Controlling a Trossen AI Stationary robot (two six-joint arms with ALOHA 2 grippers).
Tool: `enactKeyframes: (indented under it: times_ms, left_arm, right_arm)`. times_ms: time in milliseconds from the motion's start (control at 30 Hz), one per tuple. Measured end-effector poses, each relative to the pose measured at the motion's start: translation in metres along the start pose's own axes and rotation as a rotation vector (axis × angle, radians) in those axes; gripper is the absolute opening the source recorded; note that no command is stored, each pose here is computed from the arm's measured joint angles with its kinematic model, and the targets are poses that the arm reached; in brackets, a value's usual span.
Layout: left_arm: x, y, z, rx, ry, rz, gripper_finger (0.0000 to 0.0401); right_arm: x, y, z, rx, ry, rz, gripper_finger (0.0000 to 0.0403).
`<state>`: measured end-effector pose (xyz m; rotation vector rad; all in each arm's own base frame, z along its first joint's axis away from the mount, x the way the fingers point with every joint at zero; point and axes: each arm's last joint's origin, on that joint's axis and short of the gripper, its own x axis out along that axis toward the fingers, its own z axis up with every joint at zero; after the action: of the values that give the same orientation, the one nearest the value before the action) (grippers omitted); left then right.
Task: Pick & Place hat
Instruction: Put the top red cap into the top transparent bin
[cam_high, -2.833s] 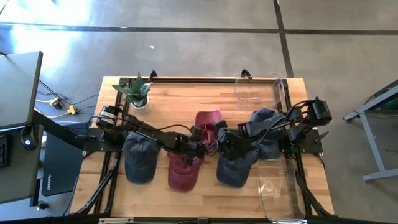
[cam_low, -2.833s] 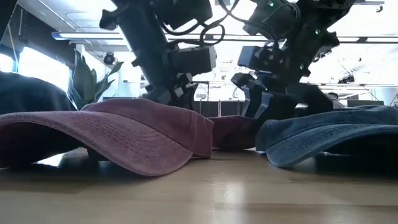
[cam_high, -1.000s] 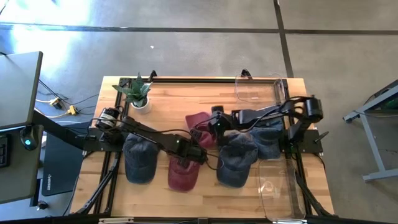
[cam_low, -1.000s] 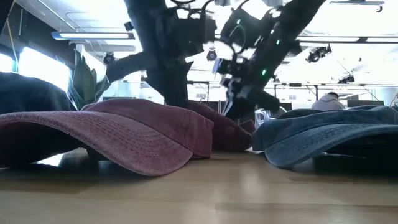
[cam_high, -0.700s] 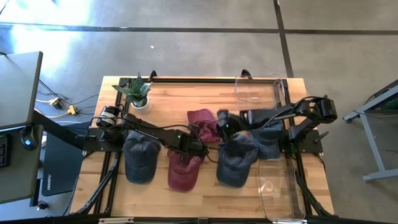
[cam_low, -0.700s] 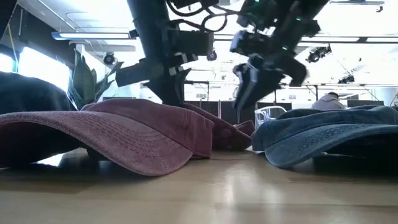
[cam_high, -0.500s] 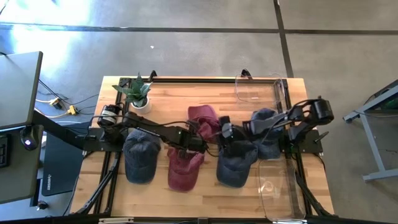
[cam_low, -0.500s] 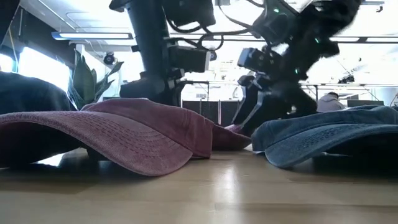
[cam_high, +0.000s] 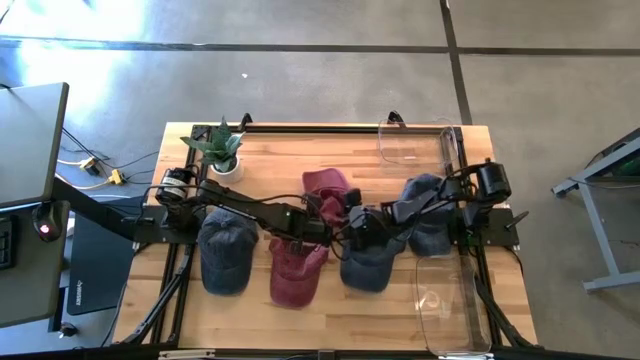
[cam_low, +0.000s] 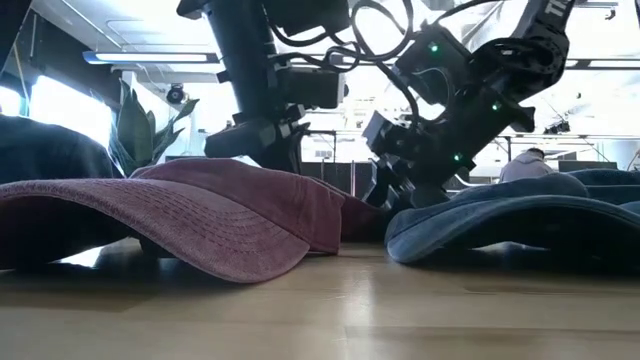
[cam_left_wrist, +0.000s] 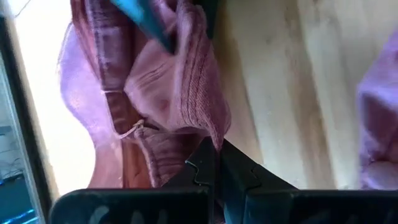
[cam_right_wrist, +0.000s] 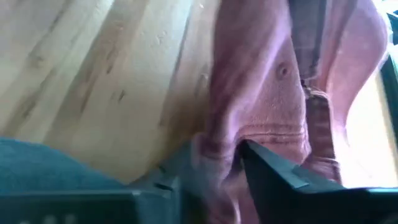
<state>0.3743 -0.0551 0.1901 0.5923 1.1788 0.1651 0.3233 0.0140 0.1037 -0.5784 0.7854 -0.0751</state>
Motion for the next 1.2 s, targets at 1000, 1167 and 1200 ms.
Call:
enactKeyframes:
  times_ms: [1000,1167,1200]
  left_arm:
    - [-0.023,0.018,-0.034,-0.229,-0.021,0.174,0.0141]
    - [-0.019,-0.002,-0.04,-0.337,-0.131,0.196,0.014]
    - [-0.017,-0.007,-0.041,-0.34,-0.149,0.191,0.014]
  right_arm:
    - [-0.156,-0.17,-0.005,0.692,-0.32,-0.098,0.0013]
    - [-0.204,-0.227,-0.007,0.829,-0.265,-0.205,0.0021]
    - [-0.212,-0.235,-0.009,0.851,-0.235,-0.225,0.0019]
